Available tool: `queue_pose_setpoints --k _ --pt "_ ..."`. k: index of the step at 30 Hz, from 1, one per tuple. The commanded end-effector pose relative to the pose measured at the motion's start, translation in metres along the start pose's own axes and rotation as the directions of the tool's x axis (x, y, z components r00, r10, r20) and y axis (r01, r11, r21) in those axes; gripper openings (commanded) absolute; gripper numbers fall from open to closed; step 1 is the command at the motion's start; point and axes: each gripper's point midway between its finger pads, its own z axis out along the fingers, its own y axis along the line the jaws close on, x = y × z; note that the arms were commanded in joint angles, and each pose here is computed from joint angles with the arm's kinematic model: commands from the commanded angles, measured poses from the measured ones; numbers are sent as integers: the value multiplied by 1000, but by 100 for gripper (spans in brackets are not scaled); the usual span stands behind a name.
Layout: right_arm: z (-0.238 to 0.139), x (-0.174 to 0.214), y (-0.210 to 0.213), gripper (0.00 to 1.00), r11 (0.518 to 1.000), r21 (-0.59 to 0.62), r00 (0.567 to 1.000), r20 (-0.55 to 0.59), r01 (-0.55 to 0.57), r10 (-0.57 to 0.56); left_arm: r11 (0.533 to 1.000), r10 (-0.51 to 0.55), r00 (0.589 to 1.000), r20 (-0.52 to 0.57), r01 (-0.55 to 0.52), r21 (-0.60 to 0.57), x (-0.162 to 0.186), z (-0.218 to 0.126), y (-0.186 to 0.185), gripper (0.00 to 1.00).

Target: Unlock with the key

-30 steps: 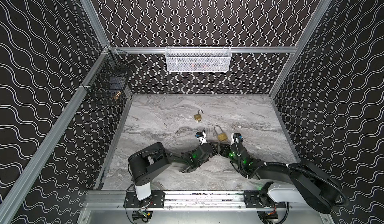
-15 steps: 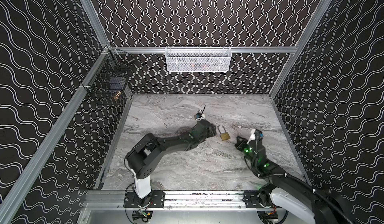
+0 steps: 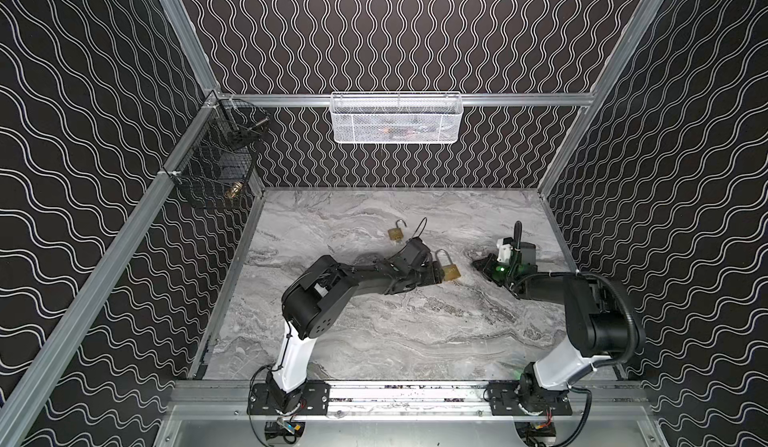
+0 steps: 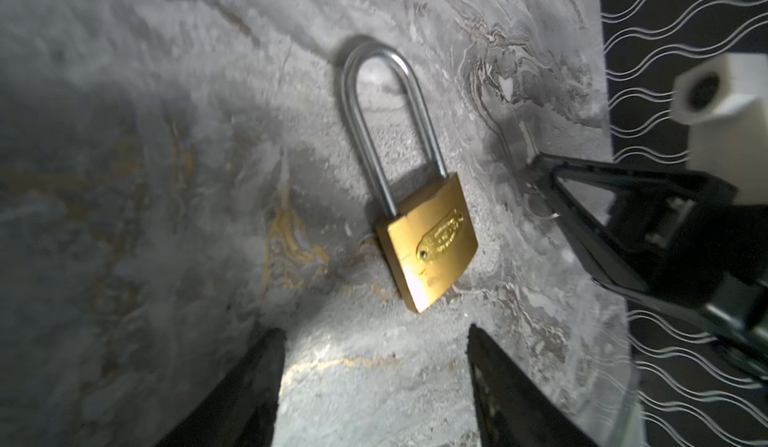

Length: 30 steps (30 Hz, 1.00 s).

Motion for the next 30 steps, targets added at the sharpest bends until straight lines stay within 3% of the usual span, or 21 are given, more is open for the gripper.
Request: queue_pose_setpoints --k 1,7,14,30 --pt "10 8 20 0 997 -58 997 -47 55 -57 991 -112 993 -27 114 76 2 -4 -3 74" --pt "26 25 14 0 1000 -7 994 -102 28 -28 967 -236 969 -71 241 79 -1 1 11 75" --pt "22 30 8 0 998 41 995 -94 44 -40 952 -282 953 -114 293 95 1 16 6 73" --pt "29 35 8 0 997 57 993 -102 57 -51 949 -301 943 -138 311 56 6 35 8 72"
